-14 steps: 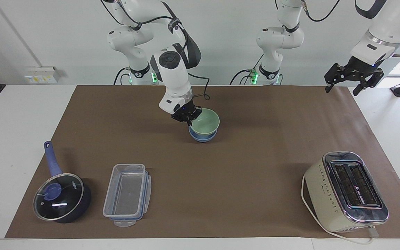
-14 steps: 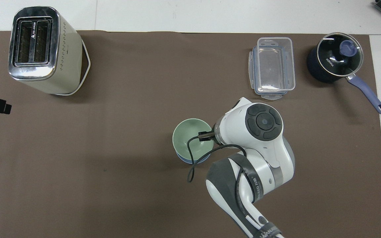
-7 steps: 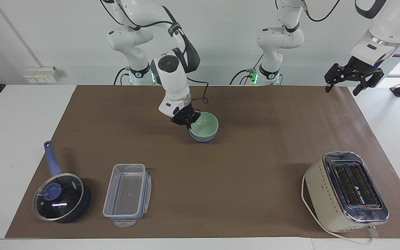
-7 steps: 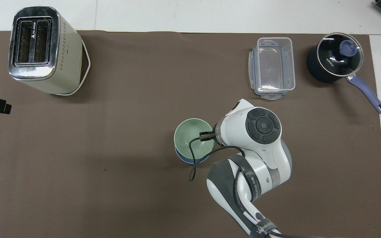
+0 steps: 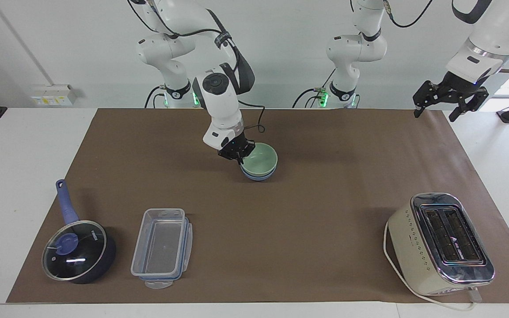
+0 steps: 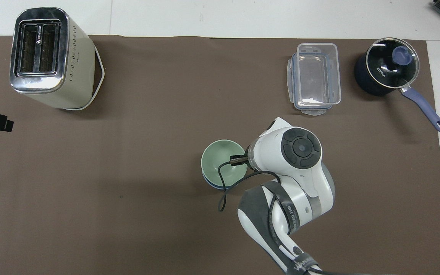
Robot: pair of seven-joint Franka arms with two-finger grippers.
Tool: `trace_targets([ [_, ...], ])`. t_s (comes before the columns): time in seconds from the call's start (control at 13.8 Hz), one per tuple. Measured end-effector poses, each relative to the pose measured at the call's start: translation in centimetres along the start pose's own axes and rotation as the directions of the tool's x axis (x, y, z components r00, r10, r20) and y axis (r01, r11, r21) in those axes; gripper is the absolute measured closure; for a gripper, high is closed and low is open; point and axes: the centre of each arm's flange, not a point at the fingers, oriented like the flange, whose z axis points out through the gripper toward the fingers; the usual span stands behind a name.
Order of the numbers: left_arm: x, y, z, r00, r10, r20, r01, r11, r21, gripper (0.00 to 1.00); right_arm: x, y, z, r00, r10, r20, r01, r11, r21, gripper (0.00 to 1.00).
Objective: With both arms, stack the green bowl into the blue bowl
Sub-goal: 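Lower the green bowl into the blue bowl with the right gripper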
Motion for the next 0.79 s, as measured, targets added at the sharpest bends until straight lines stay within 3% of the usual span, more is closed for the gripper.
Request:
trace_targets([
  [0.79,-0.03,-0.14,0.00,1.000,-0.003,0.000,0.003,1.000,0.000,0.00,-0.35,0.03,0.83,1.000,-0.002,-0.008,0.002,1.000,0.000,0.95],
])
